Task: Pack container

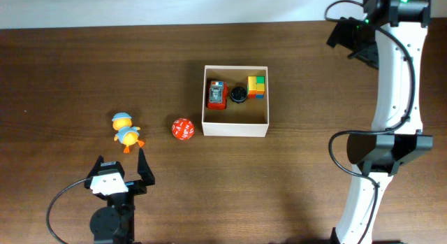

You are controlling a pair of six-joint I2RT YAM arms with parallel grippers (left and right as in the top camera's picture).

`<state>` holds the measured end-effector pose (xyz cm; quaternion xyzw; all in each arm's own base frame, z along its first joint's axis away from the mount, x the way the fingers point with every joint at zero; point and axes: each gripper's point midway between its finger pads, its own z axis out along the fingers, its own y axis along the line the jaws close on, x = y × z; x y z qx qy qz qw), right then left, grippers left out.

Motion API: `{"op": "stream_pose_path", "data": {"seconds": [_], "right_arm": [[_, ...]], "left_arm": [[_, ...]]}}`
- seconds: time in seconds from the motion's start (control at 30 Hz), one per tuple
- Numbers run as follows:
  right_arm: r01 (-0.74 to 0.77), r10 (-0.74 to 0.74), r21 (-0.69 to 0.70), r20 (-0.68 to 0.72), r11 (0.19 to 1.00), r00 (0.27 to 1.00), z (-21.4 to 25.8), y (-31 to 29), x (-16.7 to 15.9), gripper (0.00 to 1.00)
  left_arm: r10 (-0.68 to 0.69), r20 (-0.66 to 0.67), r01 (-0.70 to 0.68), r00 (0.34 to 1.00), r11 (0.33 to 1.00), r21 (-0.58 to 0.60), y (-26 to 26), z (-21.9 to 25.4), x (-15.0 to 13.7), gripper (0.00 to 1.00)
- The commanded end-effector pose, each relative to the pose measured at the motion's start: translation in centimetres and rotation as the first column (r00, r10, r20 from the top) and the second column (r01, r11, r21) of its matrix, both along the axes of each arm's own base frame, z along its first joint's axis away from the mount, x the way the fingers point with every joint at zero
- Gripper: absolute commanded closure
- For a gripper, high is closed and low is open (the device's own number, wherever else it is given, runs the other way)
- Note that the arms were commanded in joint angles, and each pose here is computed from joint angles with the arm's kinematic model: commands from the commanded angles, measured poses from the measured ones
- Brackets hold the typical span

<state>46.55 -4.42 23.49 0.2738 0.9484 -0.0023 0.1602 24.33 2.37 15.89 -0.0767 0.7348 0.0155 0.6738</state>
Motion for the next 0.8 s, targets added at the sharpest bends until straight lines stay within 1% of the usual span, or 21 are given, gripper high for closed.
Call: {"op": "stream_pose_path", "data": {"seconds": [0.0, 0.2, 0.3, 0.53, 0.67, 0.77], "right_arm": [[0.078, -0.079, -0.044, -0.009, 0.996, 0.997, 0.2, -3.0, -0.8, 0.01], [0.163, -0.163, -0.011, -0.008, 0.987, 0.987, 0.2, -6.5, -1.5, 0.01], [0.213, -0.213, -0.004, -0.008, 0.977, 0.977, 0.1, -8.7, -2.1, 0.01], [0.312, -0.312, 0.004, -0.007, 0.95, 0.95, 0.1, -13.3, -3.7, 0.01], [0.27, -0.27, 0.055, -0.005, 0.961, 0.963, 0.1, -13.5, -3.8, 0.01], [0.272, -0.272, 0.053, -0.005, 0.961, 0.962, 0.1, -13.7, -3.9, 0.01]], "left_arm": [[-0.014, 0.0, 0.014, 1.0, 1.0, 0.014, -0.2, -0.1, 0.0, 0.01], [-0.014, 0.024, 0.014, 1.0, 1.0, 0.015, -0.2, 0.5, 0.1, 0.01], [-0.014, 0.0, 0.014, 1.0, 1.0, 0.014, -0.2, -0.1, 0.0, 0.01], [-0.014, 0.001, 0.014, 1.0, 1.0, 0.014, -0.2, -0.1, 0.0, 0.01], [-0.014, 0.0, 0.014, 1.0, 1.0, 0.014, -0.2, -0.1, 0.0, 0.01], [-0.014, 0.002, 0.014, 1.0, 1.0, 0.014, -0.2, -0.1, 0.0, 0.01]]}}
